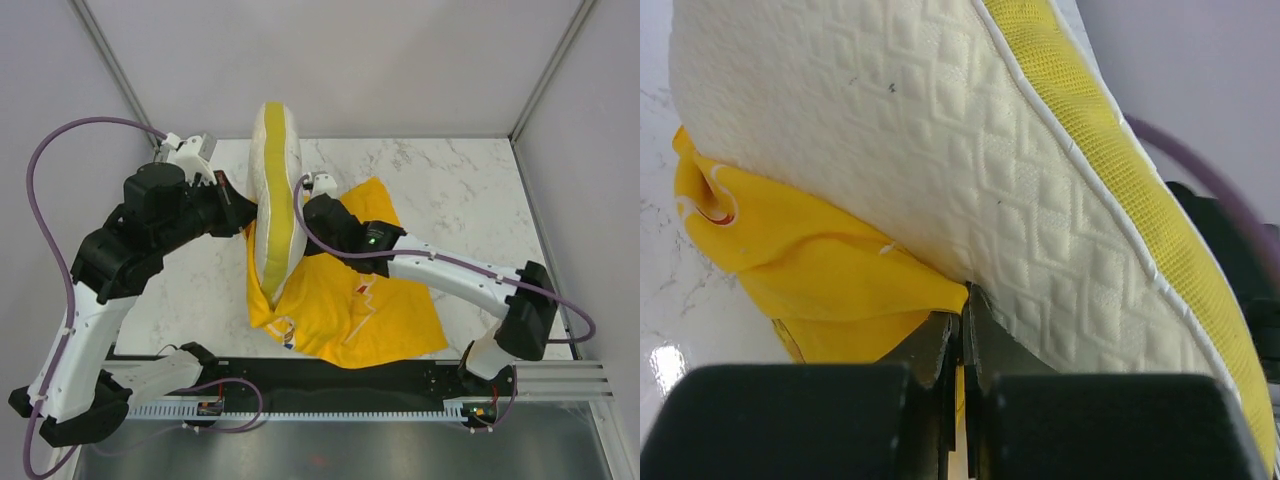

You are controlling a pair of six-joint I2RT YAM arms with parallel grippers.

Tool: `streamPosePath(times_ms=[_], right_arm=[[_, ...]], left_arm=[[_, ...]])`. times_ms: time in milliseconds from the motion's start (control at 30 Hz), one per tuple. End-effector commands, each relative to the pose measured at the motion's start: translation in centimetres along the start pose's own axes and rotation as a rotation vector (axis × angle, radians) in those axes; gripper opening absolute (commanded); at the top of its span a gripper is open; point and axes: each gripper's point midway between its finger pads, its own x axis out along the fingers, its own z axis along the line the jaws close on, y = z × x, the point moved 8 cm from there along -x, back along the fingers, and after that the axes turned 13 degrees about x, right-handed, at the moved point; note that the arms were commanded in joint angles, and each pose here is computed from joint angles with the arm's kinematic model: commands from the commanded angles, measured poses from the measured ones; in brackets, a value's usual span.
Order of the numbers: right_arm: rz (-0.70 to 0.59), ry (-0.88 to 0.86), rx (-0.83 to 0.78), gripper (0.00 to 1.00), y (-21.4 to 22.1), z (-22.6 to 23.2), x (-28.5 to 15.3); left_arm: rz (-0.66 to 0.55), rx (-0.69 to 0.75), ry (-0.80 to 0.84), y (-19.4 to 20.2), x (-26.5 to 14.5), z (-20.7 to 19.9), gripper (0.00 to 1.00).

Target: Put the pillow into the pillowcase

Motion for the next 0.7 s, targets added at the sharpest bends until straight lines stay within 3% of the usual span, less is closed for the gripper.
streamPosePath(times_ms=[0,167,267,400,500,533,667], right_arm=[[-0.159,-0.317,0.09,0.0,-7.1,4.1,-7.6],[-0.279,-0.567,0.14,0.0,-15.5,6.5,-16.5],[-0.294,-0.593,0.122,0.0,-17.3,6.9,-18.7],[-0.277,-0.565,0.145,0.0,-16.3,5.7,-18.4],[-0.284,-0.497,0.188,0.0,-14.7,3.5,-16.8],[-0.297,-0.479,0.204,0.0,-14.6,2.7,-16.8],[-0.264,-0.387,0.217,0.0,-12.9,0.6,-14.4]], left_arm=[[-0.198,0.009,0.097,-3.9,-2.6,-1.7,0.02],[-0.272,-0.018,0.035,-4.7,-4.3,-1.2,0.02],[-0.264,-0.038,0.017,-4.0,-4.0,-0.9,0.02],[-0.289,-0.042,0.029,-4.8,-4.0,-1.2,0.02],[-0.364,-0.003,0.092,-8.0,-5.7,-2.6,0.02],[-0.437,0.035,0.153,-9.6,-8.2,-3.5,0.02],[-0.609,0.114,0.242,-12.9,-11.9,-4.9,0.02]])
